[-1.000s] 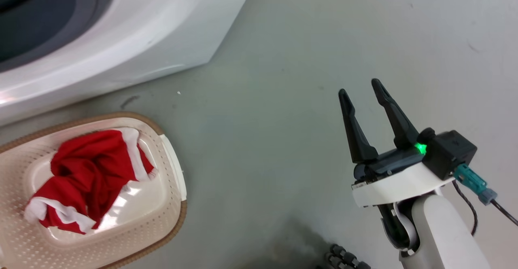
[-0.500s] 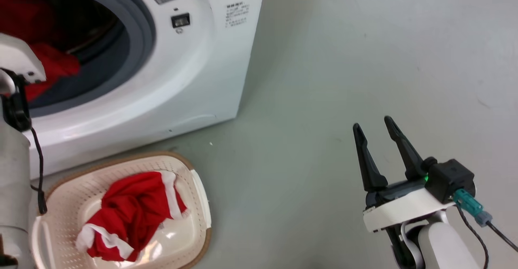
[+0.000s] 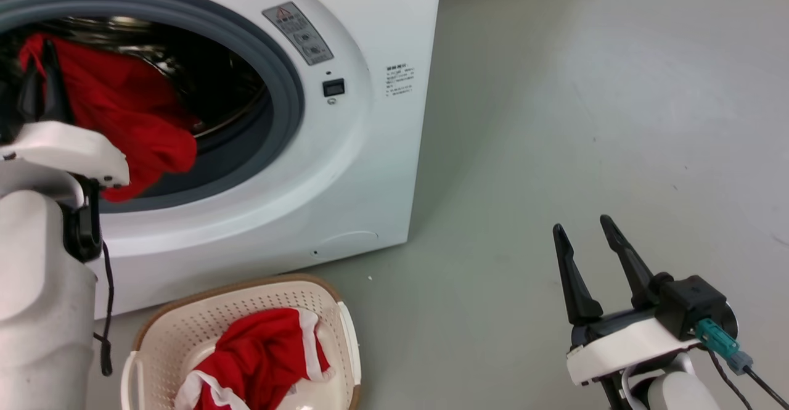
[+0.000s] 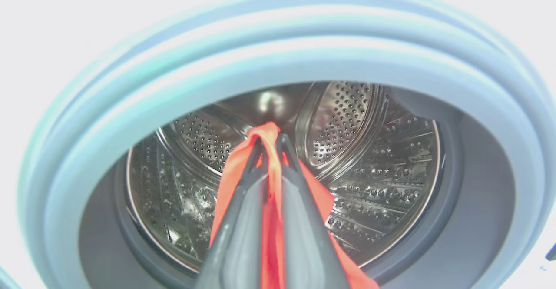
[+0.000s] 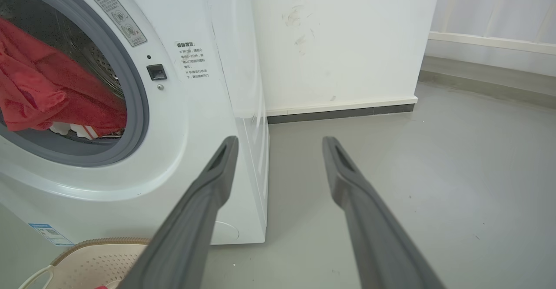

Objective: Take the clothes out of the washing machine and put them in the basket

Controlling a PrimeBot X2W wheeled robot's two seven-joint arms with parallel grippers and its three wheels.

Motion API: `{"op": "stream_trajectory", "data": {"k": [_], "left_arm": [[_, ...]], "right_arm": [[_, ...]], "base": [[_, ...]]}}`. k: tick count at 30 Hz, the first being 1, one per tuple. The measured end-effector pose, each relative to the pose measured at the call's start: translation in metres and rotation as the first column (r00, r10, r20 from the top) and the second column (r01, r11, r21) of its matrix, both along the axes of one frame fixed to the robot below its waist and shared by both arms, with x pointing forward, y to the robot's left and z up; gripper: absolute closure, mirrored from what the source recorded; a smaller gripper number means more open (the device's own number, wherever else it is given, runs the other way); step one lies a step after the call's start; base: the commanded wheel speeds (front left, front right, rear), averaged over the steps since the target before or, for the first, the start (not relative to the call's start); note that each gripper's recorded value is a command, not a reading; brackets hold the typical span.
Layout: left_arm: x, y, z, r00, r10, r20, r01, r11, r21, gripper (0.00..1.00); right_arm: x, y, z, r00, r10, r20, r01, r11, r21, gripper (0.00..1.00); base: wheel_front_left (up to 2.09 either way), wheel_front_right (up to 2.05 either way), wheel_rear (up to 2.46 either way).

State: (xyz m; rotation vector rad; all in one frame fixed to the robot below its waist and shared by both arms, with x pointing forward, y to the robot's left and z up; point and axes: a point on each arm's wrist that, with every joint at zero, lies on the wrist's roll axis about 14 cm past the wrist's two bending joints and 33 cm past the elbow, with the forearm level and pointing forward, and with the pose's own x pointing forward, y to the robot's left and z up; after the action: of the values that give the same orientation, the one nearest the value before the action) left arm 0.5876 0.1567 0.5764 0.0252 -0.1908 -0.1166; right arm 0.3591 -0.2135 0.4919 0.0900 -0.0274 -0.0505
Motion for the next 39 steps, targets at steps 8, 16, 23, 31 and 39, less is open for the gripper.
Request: {"op": "stream_trajectory", "data": {"k": [8, 16, 23, 31, 39], "left_arm": [[-0.044, 0.002, 0.036, 0.994, -0.03, 0.103, 0.034, 0.999, -0.036, 1.0], [-0.079, 0.006, 0.075, 0.976, -0.039, 0.214, 0.053, 0.997, -0.059, 1.0], [-0.119, -0.004, 0.11, 0.947, -0.056, 0.316, 0.08, 0.995, -0.062, 1.0], [-0.161, -0.004, 0.118, 0.938, -0.04, 0.343, 0.07, 0.995, -0.077, 1.0], [-0.175, -0.001, 0.031, 0.996, 0.013, 0.084, 0.004, 0.979, -0.204, 1.0]], "right_arm": [[-0.011, 0.007, 0.011, 1.0, 0.02, 0.024, -0.02, 1.0, -0.001, 0.0], [-0.009, 0.022, 0.021, 0.997, 0.068, 0.044, -0.068, 0.998, -0.007, 0.0], [-0.003, 0.036, 0.025, 0.992, 0.114, 0.049, -0.114, 0.993, -0.011, 0.0], [0.003, 0.051, 0.023, 0.986, 0.162, 0.039, -0.161, 0.987, -0.011, 0.0], [0.012, 0.06, 0.019, 0.982, 0.19, 0.025, -0.189, 0.982, -0.014, 0.0]], "base": [[0.0, 0.0, 0.0], [0.0, 0.0, 0.0], [0.0, 0.0, 0.0], [0.0, 0.0, 0.0], [0.0, 0.0, 0.0]]}}
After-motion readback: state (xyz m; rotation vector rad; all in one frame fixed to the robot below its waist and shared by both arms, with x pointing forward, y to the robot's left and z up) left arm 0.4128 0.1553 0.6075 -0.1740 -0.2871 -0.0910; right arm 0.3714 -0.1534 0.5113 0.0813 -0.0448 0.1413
